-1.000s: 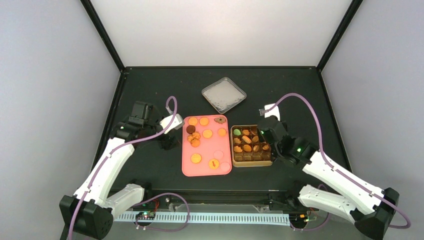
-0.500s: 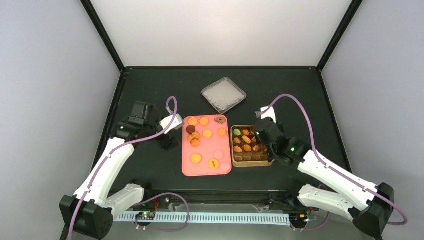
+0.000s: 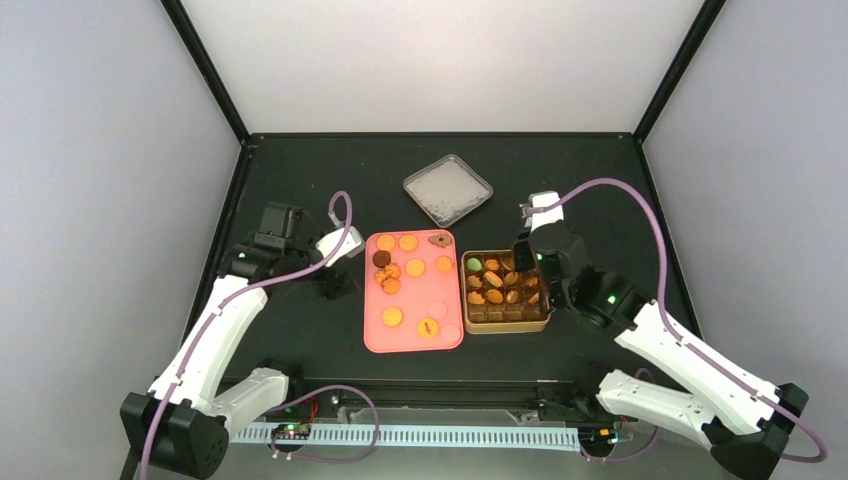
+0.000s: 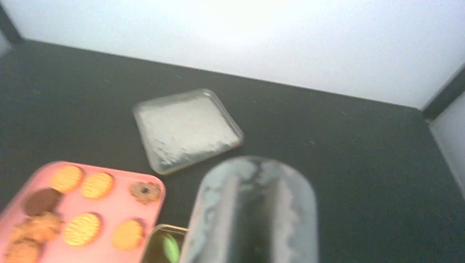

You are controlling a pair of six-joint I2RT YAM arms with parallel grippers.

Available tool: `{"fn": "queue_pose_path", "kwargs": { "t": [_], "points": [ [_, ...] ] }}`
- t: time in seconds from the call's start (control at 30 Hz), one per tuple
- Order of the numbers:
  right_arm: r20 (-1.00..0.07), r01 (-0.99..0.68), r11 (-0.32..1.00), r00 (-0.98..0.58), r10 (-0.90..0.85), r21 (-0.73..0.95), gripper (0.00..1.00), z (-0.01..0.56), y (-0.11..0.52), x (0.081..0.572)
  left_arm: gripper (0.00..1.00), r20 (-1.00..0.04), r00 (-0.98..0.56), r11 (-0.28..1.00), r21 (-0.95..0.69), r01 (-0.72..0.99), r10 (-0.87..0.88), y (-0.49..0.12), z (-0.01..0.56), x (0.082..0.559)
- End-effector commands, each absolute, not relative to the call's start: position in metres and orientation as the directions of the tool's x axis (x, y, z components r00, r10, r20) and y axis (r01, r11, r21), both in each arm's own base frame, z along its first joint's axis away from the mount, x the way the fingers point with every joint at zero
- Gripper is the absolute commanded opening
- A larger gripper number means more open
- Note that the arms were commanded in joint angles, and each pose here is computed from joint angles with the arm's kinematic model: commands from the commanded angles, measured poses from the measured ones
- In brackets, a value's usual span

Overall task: Pack the cookies
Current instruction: Place the fake cookies in the empty pocket of the box, then pick up the fake cookies from the plate.

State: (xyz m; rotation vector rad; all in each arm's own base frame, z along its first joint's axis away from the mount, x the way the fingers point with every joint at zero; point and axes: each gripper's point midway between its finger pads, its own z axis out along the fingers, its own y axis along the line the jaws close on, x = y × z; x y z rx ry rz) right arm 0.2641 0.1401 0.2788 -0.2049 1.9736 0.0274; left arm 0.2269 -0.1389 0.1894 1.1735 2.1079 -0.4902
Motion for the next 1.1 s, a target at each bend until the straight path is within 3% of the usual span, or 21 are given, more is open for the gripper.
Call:
{"fn": "queue_pose_path", "kwargs": {
  "t": [0.0,0.27,0.47,1.07],
  "points": [
    [-0.947,-0.316,0.948,-0.312,-0.079,0.025,0.32,0.314,0.172,0.261,0.76,-0.716,-0.402,0.601,0.031,0.798,0.571,-0.120,0.204,0.241],
    [-0.973,-0.600,0.798,-0.214,-0.090,0.058,0.38,0.324,0.271,0.253,0.80,-0.725,-0.499,0.745,0.030,0.667,0.476,-0.070,0.218,0.260],
    [-0.985,-0.730,0.677,-0.169,-0.040,0.097,0.38,0.323,0.337,0.258,0.80,-0.718,-0.524,0.762,0.013,0.648,0.458,-0.064,0.213,0.256],
    [-0.975,-0.809,0.582,-0.184,-0.128,0.077,0.39,0.263,0.436,0.297,0.81,-0.718,-0.544,0.744,-0.053,0.666,0.435,-0.072,0.202,0.250]
  ]
}}
